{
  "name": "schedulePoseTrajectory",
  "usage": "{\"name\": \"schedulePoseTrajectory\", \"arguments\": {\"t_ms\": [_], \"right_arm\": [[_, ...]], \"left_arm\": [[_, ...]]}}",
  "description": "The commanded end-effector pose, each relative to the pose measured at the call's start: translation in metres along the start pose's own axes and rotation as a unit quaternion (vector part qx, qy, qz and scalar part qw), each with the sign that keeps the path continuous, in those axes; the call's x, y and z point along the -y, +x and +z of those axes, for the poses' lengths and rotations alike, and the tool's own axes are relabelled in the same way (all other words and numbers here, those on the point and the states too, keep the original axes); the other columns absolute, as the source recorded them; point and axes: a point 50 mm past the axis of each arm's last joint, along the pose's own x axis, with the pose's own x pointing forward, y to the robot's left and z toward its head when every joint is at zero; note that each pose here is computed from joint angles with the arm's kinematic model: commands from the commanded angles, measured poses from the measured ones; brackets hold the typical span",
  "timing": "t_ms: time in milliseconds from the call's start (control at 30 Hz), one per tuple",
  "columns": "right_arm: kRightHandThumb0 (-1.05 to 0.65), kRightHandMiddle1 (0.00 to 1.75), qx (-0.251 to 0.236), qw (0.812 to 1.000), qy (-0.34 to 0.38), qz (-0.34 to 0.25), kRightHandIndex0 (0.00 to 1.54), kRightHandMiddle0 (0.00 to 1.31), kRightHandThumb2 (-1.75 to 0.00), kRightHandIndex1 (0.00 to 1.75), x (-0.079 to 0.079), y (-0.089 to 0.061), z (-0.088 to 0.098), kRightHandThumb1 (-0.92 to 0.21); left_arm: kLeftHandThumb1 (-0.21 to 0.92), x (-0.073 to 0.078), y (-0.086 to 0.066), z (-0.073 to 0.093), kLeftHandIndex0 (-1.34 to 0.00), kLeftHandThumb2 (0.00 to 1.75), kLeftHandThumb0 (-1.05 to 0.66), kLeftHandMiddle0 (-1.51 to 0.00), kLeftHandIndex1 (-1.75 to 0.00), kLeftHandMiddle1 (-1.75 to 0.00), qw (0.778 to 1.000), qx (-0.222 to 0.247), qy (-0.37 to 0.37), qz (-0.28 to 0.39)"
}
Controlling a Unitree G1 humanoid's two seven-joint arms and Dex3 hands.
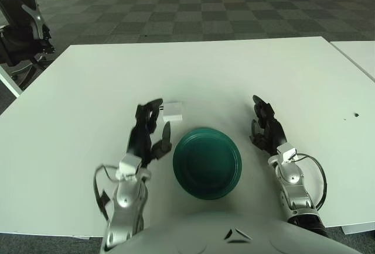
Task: Put the charger into the plate.
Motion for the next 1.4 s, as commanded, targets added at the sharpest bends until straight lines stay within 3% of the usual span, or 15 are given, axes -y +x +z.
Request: {"name": "schedulePoseTrajectory", "arguments": {"t_ms": [0, 167, 300, 500, 667, 833, 1133, 1367], "right_arm": [[-0.7, 0.45, -0.24, 0.97, 0.026, -0.01, 0.13, 0.0, -0.85, 0.02, -0.008, -0.052, -0.08, -0.92], [-0.7, 0.48, -0.235, 0.971, 0.03, -0.01, 0.14, 0.0, -0.84, 0.02, -0.01, -0.051, -0.08, -0.92], [-0.7, 0.5, -0.234, 0.972, 0.026, -0.009, 0.15, 0.0, -0.83, 0.02, -0.012, -0.05, -0.08, -0.92], [-0.7, 0.54, -0.241, 0.97, 0.022, -0.013, 0.16, 0.0, -0.8, 0.02, -0.015, -0.049, -0.08, -0.92], [-0.69, 0.55, -0.245, 0.969, 0.021, -0.015, 0.17, 0.0, -0.77, 0.02, -0.018, -0.048, -0.081, -0.92], [-0.69, 0.54, -0.248, 0.969, 0.009, -0.01, 0.17, 0.0, -0.76, 0.02, -0.021, -0.047, -0.08, -0.92], [-0.68, 0.52, -0.249, 0.969, 0.002, -0.007, 0.18, 0.0, -0.76, 0.02, -0.026, -0.047, -0.08, -0.92], [-0.67, 0.49, -0.252, 0.968, 0.002, -0.002, 0.19, 0.0, -0.78, 0.01, -0.028, -0.046, -0.08, -0.92]], "left_arm": [[0.92, -0.02, 0.045, 0.016, -0.03, 0.62, -0.92, -0.46, -1.57, -0.15, 0.964, 0.097, 0.244, -0.037], [0.92, -0.015, 0.065, 0.01, -0.06, 0.59, -1.02, -0.43, -1.62, -0.16, 0.907, 0.117, 0.386, -0.122], [0.92, -0.007, 0.075, 0.003, -0.09, 0.58, -1.04, -0.37, -1.55, -0.14, 0.874, 0.123, 0.435, -0.176], [0.92, 0.009, 0.089, -0.002, -0.1, 0.54, -1.05, -0.29, -1.39, -0.08, 0.851, 0.116, 0.462, -0.222], [0.92, 0.012, 0.097, -0.008, -0.08, 0.51, -1.05, -0.25, -1.28, -0.05, 0.837, 0.113, 0.476, -0.244], [0.92, 0.017, 0.112, -0.019, -0.02, 0.52, -1.05, -0.2, -1.16, -0.01, 0.809, 0.112, 0.493, -0.301], [0.92, 0.024, 0.13, -0.028, -0.08, 0.49, -1.05, -0.23, -1.32, -0.02, 0.806, 0.101, 0.44, -0.383], [0.92, 0.029, 0.141, -0.033, -0.04, 0.51, -1.05, -0.2, -1.31, 0.0, 0.79, 0.075, 0.437, -0.424]]}}
